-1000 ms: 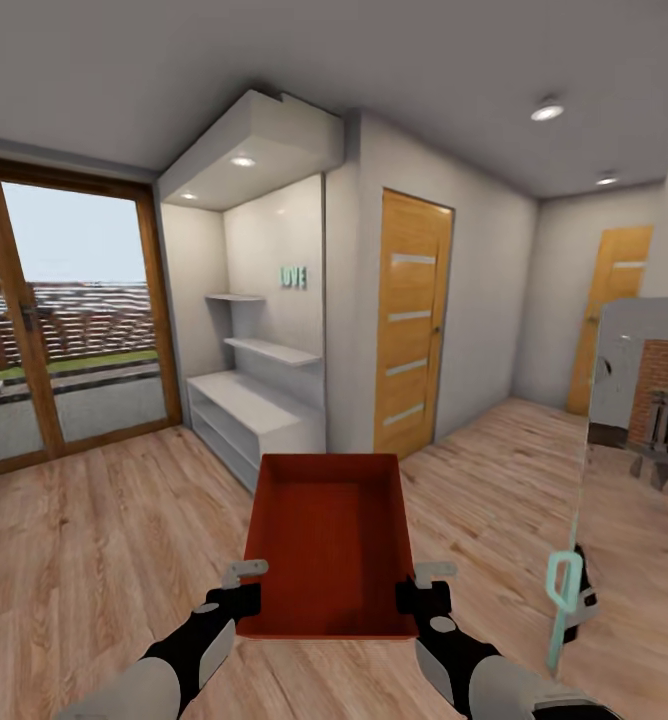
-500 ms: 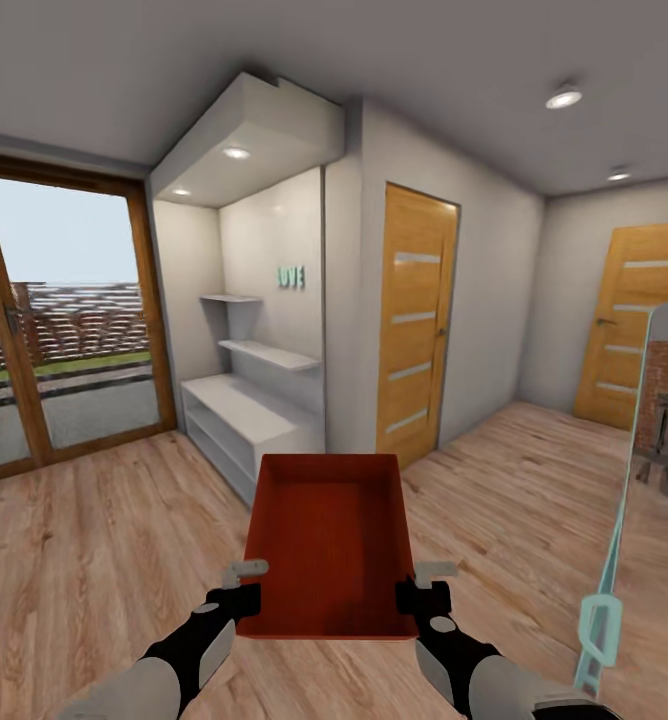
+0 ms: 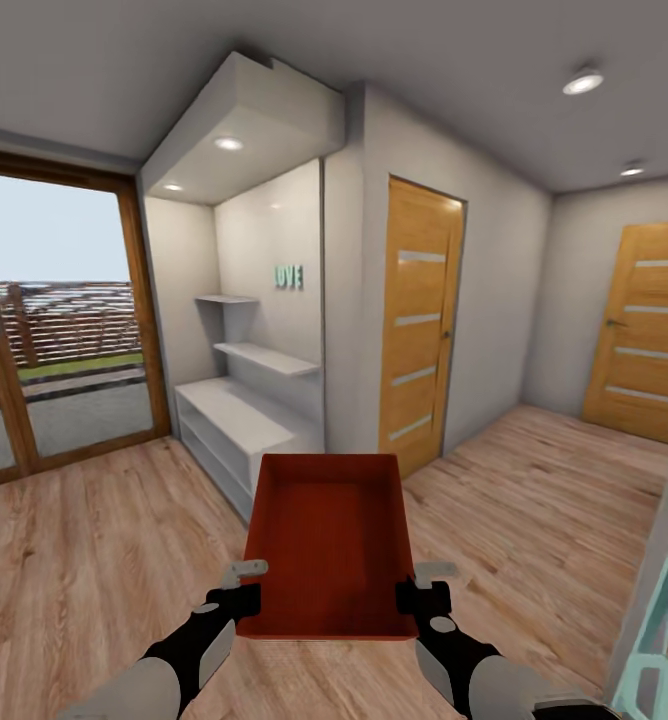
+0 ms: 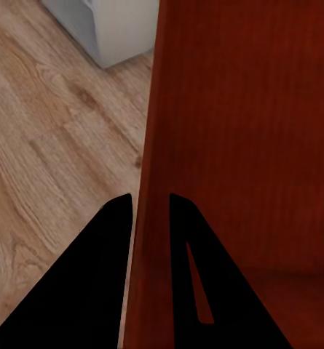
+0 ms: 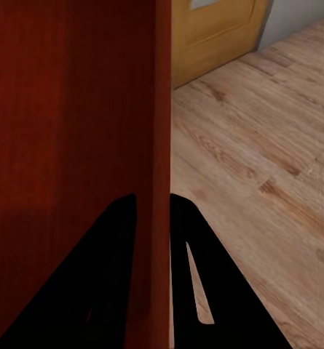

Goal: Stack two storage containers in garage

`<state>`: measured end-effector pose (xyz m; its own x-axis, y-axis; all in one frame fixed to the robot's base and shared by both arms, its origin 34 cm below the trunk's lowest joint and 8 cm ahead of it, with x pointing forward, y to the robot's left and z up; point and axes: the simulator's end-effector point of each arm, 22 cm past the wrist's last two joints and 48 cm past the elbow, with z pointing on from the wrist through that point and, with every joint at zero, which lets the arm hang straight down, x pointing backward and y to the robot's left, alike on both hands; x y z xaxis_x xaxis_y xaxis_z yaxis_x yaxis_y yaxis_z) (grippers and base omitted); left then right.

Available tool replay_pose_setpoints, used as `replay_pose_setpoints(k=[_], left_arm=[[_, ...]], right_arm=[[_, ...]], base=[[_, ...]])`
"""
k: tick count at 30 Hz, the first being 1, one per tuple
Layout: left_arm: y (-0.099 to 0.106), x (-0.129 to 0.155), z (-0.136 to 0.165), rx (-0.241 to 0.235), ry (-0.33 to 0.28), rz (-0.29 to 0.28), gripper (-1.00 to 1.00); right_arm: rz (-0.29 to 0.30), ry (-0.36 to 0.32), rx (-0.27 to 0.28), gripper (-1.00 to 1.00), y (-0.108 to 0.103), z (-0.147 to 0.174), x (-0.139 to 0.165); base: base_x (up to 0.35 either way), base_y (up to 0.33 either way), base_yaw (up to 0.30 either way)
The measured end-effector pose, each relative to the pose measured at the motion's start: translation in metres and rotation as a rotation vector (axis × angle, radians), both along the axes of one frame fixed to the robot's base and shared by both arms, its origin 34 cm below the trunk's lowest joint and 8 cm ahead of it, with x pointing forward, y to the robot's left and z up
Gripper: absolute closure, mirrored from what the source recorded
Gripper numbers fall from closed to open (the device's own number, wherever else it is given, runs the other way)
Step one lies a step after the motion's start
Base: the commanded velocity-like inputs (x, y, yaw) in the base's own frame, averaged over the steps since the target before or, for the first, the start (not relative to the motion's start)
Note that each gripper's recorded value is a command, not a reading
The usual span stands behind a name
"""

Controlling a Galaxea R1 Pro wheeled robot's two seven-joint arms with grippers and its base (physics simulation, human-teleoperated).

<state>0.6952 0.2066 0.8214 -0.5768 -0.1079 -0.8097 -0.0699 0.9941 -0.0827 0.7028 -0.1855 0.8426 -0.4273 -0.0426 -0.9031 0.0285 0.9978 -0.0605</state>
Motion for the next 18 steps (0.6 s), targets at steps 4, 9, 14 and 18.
replay_pose_setpoints(k=[4, 9, 14, 18], left_arm=[[0.0000, -0.0002, -0.0002, 0.000, 0.000, 0.000, 1.00], [0.0000, 0.0000, 0.0000, 0.000, 0.000, 0.000, 1.00], [0.0000, 0.0000, 0.0000, 0.000, 0.000, 0.000, 1.00], [0.0000, 0.0000, 0.0000, 0.000, 0.000, 0.000, 1.00]], right_arm=[[0.000, 0.001, 0.000, 1.00, 0.0000, -0.0002, -0.0001], [0.000, 0.000, 0.000, 1.00, 0.0000, 0.0001, 0.0000], [0.000, 0.000, 0.000, 1.00, 0.0000, 0.0000, 0.0000], [0.000, 0.000, 0.000, 1.00, 0.0000, 0.0001, 0.0001]], base=[[0.321, 0.000, 0.000], [0.321, 0.000, 0.000], [0.321, 0.000, 0.000], [0.321, 0.000, 0.000]])
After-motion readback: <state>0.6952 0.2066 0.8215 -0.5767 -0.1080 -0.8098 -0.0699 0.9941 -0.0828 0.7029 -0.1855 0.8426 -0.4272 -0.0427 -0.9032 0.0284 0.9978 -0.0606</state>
